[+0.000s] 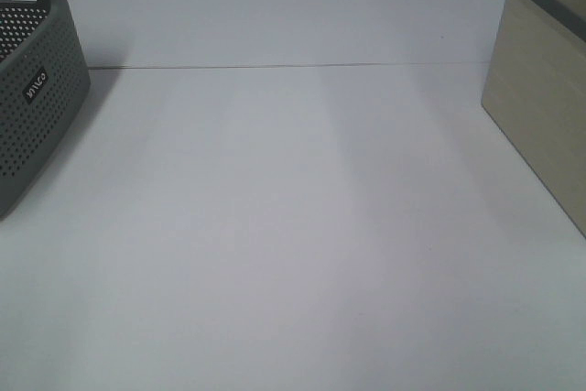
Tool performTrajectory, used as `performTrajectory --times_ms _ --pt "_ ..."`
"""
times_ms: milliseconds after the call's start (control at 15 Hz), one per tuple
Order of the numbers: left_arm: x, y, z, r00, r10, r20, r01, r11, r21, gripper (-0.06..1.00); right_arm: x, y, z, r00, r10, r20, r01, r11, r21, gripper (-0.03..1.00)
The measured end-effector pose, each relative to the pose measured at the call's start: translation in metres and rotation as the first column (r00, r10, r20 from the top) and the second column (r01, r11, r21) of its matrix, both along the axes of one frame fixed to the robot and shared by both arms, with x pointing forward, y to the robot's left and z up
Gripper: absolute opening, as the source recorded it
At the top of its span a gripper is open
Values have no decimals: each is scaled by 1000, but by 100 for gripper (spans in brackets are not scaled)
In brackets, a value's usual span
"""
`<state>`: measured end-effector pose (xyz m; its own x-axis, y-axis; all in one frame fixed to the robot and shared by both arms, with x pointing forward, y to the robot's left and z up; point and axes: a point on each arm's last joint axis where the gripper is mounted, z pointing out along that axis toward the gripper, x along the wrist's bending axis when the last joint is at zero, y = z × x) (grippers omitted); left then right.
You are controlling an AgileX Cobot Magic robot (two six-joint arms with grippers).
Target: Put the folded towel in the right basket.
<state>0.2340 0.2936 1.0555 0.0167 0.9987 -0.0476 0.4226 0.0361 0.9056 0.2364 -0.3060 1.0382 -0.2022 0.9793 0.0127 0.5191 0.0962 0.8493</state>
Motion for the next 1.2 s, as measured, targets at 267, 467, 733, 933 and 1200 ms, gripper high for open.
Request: performTrajectory --times_ms 267,467,733,933,1200 --pt "0 0 0 1000 0 0 0 1000 0 99 0 0 0 1000 1 5 -1 1000 2 89" --pt "0 0 0 1000 0 0 0 1000 0 99 0 2 0 992 -123 2 123 992 13 89" --pt "0 0 0 1000 0 0 0 1000 0 99 -1 3 0 930 -367 2 367 930 15 89" --pt "0 0 0 1000 0 0 0 1000 0 99 -1 3 0 933 -359 1 359 933 19 89" --pt "0 0 0 1000 -2 0 2 1000 -3 99 -1 3 0 933 -359 1 359 933 19 89"
